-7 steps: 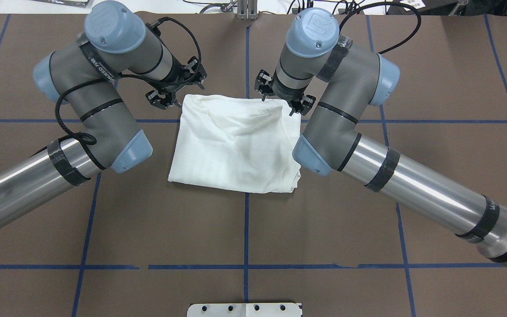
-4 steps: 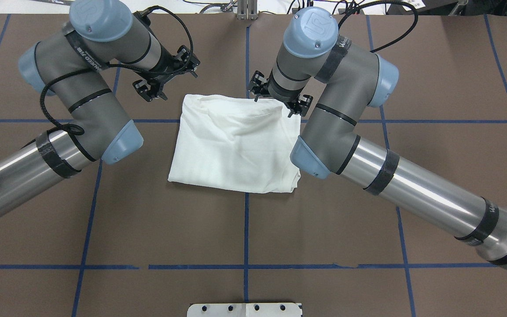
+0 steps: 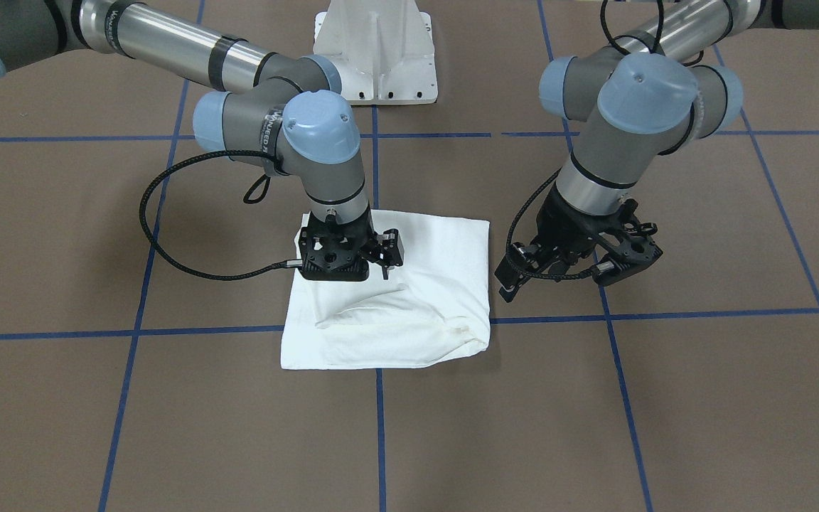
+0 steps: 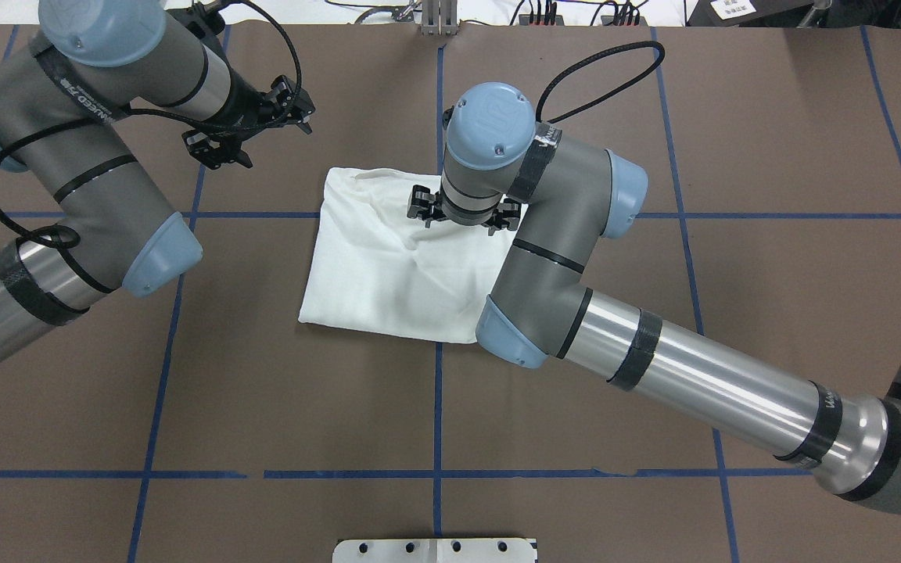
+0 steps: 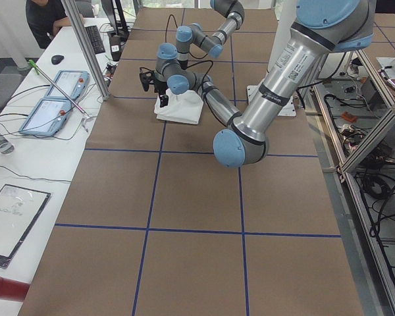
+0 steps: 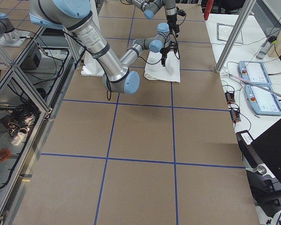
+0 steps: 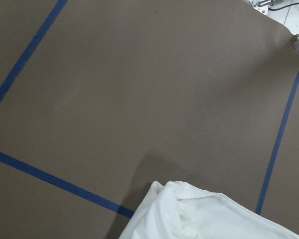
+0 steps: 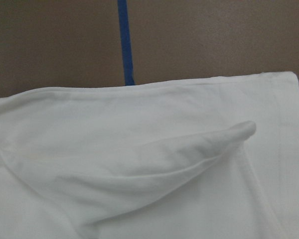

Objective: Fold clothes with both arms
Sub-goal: 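Press the folded shirt's far edge down with the right gripper while the left gripper withdraws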

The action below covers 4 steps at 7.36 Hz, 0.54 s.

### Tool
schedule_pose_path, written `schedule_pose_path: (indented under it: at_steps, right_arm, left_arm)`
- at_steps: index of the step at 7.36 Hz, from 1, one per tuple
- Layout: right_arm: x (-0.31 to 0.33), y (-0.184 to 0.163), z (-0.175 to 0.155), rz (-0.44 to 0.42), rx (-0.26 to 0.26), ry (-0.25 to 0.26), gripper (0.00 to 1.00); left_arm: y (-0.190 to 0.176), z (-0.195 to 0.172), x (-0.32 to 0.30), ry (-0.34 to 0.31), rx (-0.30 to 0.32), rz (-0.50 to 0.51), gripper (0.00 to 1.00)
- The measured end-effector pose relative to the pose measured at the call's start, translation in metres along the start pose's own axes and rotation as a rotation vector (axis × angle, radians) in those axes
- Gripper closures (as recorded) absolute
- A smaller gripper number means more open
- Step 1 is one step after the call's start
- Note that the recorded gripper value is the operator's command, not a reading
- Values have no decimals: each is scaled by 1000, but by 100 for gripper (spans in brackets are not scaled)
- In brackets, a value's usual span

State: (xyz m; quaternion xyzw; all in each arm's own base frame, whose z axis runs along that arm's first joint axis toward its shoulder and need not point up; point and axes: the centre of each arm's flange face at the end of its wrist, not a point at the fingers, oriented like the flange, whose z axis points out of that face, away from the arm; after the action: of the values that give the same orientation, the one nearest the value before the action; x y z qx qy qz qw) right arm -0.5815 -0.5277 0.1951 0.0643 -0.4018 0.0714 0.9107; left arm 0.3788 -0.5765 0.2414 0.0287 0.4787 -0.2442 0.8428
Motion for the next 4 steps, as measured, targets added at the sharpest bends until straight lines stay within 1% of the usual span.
schedule_pose_path:
  at_steps: [2, 4]
  right_arm:
    - [-1, -19, 26, -90, 14, 71, 0]
    - [23, -52, 44, -144, 17, 136, 0]
  left_arm:
    - [-1, -1, -2, -1, 1, 4, 0]
    - [-1, -1, -2, 0, 1, 5, 0]
